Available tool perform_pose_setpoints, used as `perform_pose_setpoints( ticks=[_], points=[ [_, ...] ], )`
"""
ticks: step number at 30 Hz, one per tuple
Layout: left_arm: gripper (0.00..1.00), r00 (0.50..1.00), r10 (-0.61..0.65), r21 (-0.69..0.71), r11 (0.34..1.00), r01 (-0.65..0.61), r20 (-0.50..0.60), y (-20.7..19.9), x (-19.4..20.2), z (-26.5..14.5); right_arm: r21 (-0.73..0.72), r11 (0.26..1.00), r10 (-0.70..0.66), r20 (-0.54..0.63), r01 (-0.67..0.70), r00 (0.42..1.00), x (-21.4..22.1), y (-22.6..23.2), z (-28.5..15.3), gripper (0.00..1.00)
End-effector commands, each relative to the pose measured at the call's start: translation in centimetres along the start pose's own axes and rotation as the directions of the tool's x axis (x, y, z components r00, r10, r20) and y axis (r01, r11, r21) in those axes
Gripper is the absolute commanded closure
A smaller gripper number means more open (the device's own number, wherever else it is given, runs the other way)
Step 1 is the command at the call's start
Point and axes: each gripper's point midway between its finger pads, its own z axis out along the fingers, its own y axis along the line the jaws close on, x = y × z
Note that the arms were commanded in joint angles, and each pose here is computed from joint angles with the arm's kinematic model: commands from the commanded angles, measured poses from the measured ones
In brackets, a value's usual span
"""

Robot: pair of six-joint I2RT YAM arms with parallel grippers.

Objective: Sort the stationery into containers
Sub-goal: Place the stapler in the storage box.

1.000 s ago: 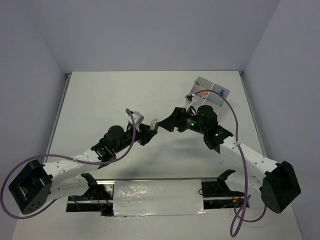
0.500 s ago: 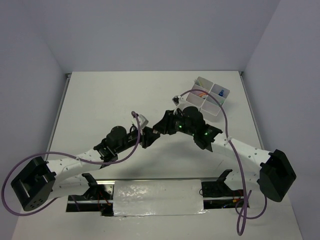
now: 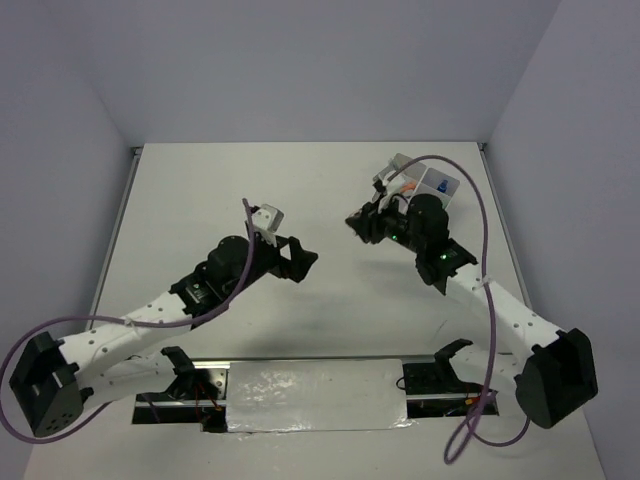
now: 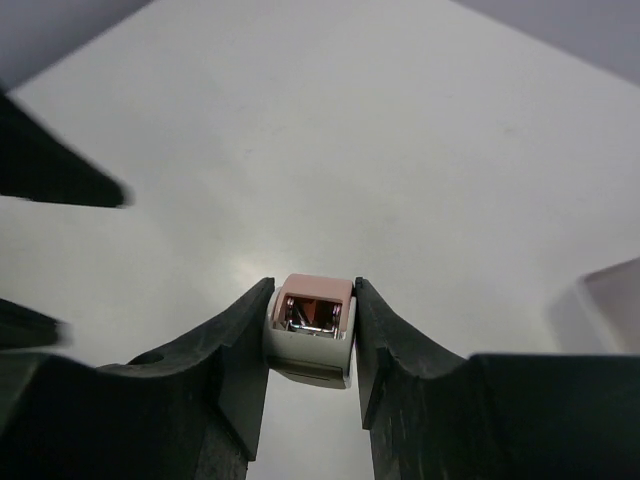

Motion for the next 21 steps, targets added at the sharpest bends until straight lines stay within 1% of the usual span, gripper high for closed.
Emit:
perform_pose_setpoints(
  ticks=[1,2,3,4,5,6,7,8,9,10,11,12,13,15,17,19,21],
  points=[
    [0.01,0.993,-0.118,-0.164,0.979,0.117,0.001,1.9,-1.6,-2.8,-0.013,0.937,-0.349,0.031,0.35,0.937,-2.3,-4.8,-0.4,1.0],
    [0.01,0.991,-0.135,-0.194,0.972,0.132,-0.004,2.4,-1.3,-3.5,0.003,0.93,-0.367,-0.001,0.367,0.93,-1.9,-6.2,-0.1,1.0],
    [0.01,0.987,-0.161,-0.226,0.962,0.151,-0.024,2.8,-0.8,-4.8,0.068,0.921,-0.38,-0.069,0.384,0.923,-1.4,-8.7,0.6,1.0],
    [0.01,0.985,-0.169,-0.243,0.957,0.158,-0.025,3.2,-0.5,-5.5,0.107,0.894,-0.423,-0.112,0.434,0.899,-1.4,-10.2,0.9,1.0],
    [0.01,0.986,-0.164,-0.245,0.958,0.148,-0.044,3.3,0.0,-6.1,0.115,0.887,-0.424,-0.174,0.446,0.889,0.1,-11.6,1.4,1.0],
    [0.01,0.986,-0.163,-0.226,0.962,0.154,-0.021,3.1,-0.6,-7.1,0.134,0.872,-0.442,-0.198,0.471,0.875,0.1,-13.0,1.2,1.0],
    [0.01,0.987,-0.161,-0.239,0.959,0.151,-0.024,3.4,-0.2,-7.6,0.124,0.854,-0.47,-0.229,0.505,0.852,0.8,-13.9,1.3,1.0],
    [0.01,0.986,-0.164,-0.242,0.958,0.154,-0.022,3.6,-0.1,-8.1,0.112,0.851,-0.478,-0.243,0.514,0.844,1.3,-14.6,1.1,1.0],
    [0.01,0.986,-0.163,-0.245,0.957,0.153,-0.018,3.7,-0.1,-9.0,0.113,0.847,-0.48,-0.256,0.519,0.839,1.7,-16.1,0.2,1.0],
    [0.01,0.985,-0.17,-0.256,0.953,0.161,-0.015,3.9,0.1,-9.5,0.066,0.85,-0.496,-0.235,0.523,0.836,2.0,-15.9,0.1,1.0],
    [0.01,0.982,-0.191,-0.272,0.944,0.185,0.003,4.2,0.1,-9.8,0.064,0.832,-0.525,-0.225,0.55,0.821,1.8,-16.4,-0.3,1.0],
    [0.01,0.981,-0.195,-0.261,0.947,0.19,0.007,4.1,0.3,-10.3,0.079,0.834,-0.517,-0.237,0.546,0.823,2.7,-17.3,-1.0,1.0],
    [0.01,0.979,-0.203,-0.253,0.947,0.199,0.011,4.0,0.5,-10.4,0.099,0.824,-0.53,-0.215,0.559,0.82,2.1,-17.6,-1.1,1.0],
    [0.01,0.978,-0.208,-0.24,0.949,0.204,0.012,3.8,1.1,-10.7,0.107,0.82,-0.531,-0.226,0.563,0.817,2.9,-18.3,-1.4,1.0],
    [0.01,0.978,-0.209,-0.225,0.952,0.206,0.013,3.6,1.2,-10.6,0.106,0.822,-0.511,-0.297,0.56,0.806,4.0,-19.6,-1.4,1.0],
    [0.01,0.979,-0.203,-0.214,0.957,0.196,-0.01,3.2,1.4,-10.3,0.1,0.831,-0.483,-0.358,0.547,0.799,5.6,-20.8,-1.5,1.0],
    [0.01,0.98,-0.196,-0.22,0.958,0.184,-0.033,3.1,1.8,-9.9,0.136,0.824,-0.464,-0.395,0.55,0.793,6.2,-22.0,-1.8,1.0]
  ],
)
